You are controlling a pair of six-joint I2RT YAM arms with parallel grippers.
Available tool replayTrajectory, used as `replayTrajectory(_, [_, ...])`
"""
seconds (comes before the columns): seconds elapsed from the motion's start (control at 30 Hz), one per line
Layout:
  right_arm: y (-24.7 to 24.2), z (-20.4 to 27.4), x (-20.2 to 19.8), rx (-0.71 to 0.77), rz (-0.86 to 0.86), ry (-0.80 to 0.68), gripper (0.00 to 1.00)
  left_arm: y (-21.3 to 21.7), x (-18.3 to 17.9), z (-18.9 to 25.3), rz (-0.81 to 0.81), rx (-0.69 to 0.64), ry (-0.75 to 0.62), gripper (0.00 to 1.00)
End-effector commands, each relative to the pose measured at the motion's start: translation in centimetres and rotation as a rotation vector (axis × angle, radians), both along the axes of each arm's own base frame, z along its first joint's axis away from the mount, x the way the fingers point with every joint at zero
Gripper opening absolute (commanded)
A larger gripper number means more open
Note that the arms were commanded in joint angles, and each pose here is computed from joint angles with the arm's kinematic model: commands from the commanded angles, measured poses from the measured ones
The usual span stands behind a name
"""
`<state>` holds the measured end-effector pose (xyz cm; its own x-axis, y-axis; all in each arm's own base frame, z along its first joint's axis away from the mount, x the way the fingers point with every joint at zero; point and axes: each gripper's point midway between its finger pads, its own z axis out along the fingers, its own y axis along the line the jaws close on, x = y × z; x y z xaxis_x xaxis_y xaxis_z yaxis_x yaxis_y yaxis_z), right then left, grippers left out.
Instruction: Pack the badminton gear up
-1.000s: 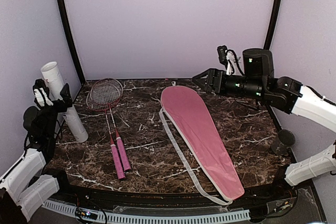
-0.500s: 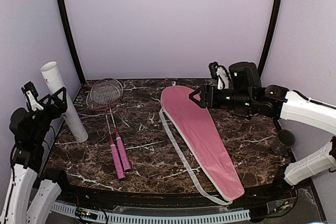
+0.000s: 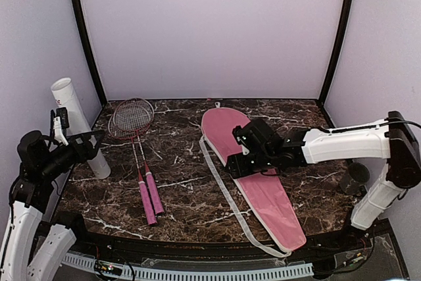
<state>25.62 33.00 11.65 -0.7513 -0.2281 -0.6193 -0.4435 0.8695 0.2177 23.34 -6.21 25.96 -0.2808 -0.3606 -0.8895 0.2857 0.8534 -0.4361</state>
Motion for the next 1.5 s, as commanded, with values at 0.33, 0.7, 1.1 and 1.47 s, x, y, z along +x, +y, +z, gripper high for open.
replayTrajectory(0.33, [0.0, -5.0, 2.2, -0.211, -0.067, -0.047, 0.62, -7.4, -1.1, -0.9, -0.365, 0.082, 0.021, 0.87])
replayTrajectory(0.7, [2.0, -7.8, 2.4, -0.243, -0.011, -0.031, 0.68, -15.0, -0.4, -2.8, -0.520, 0.187, 0.076, 0.87])
replayTrajectory(1.1, [2.7, -6.3, 3.3, -0.202, -0.085, -0.017, 0.05, -18.9, 0.4, -5.0, -0.447, 0.120, 0.141, 0.93])
replayTrajectory(1.47, [9.2, 6.2, 2.8, 0.294, 0.029, -0.029, 0.00, -19.7, 1.0, -5.7, -0.431, 0.008, 0.176, 0.99])
